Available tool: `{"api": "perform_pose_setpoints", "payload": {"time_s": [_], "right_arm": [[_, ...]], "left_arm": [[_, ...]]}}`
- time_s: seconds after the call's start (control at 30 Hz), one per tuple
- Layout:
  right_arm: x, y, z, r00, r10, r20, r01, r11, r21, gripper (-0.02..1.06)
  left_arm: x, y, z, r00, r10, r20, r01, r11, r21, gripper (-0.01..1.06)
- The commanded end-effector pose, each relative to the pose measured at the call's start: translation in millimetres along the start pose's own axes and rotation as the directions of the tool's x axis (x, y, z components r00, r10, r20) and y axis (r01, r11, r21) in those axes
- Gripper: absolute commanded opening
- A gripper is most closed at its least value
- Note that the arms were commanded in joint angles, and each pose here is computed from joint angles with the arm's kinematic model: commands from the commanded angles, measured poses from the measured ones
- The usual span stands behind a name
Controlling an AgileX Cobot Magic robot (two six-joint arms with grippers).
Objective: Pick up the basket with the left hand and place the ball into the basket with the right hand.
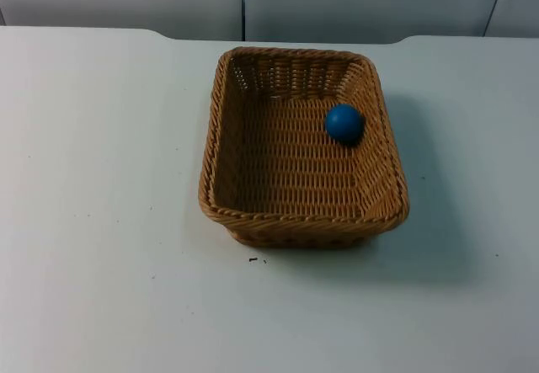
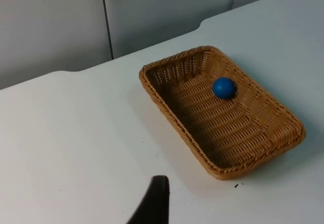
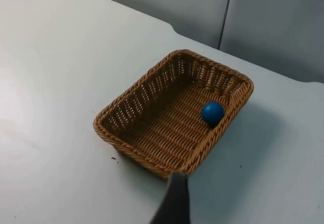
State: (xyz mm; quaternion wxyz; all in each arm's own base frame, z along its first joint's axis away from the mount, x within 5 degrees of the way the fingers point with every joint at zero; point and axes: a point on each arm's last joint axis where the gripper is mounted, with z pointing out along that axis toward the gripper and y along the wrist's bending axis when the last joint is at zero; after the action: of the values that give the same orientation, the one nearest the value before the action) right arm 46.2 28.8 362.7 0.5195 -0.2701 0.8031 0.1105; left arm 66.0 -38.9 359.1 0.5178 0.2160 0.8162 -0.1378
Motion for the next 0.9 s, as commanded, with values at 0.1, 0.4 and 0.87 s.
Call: {"api": "perform_pose_setpoints", "payload": {"time_s": [0.1, 0.4, 0.87], "right_arm": [[14.7, 2.6, -15.6, 1.0, 0.004, 0.0, -0.004, 1.0, 0.001, 0.73], [78.3, 11.5, -7.1, 0.997, 0.074, -0.018, -0.074, 0.997, -0.007, 0.73], [101.0, 13.7, -22.4, 0.994, 0.1, -0.046, -0.1, 0.995, 0.009, 0.73]], "left_arm": [[18.7, -5.3, -17.7, 0.999, 0.007, 0.04, -0.007, 1.0, 0.008, 0.85], [57.4, -10.9, -40.4, 0.999, -0.008, 0.044, 0.009, 1.0, -0.001, 0.85], [96.2, -5.9, -48.1, 0.998, -0.045, 0.052, 0.05, 0.994, -0.099, 0.85]]}}
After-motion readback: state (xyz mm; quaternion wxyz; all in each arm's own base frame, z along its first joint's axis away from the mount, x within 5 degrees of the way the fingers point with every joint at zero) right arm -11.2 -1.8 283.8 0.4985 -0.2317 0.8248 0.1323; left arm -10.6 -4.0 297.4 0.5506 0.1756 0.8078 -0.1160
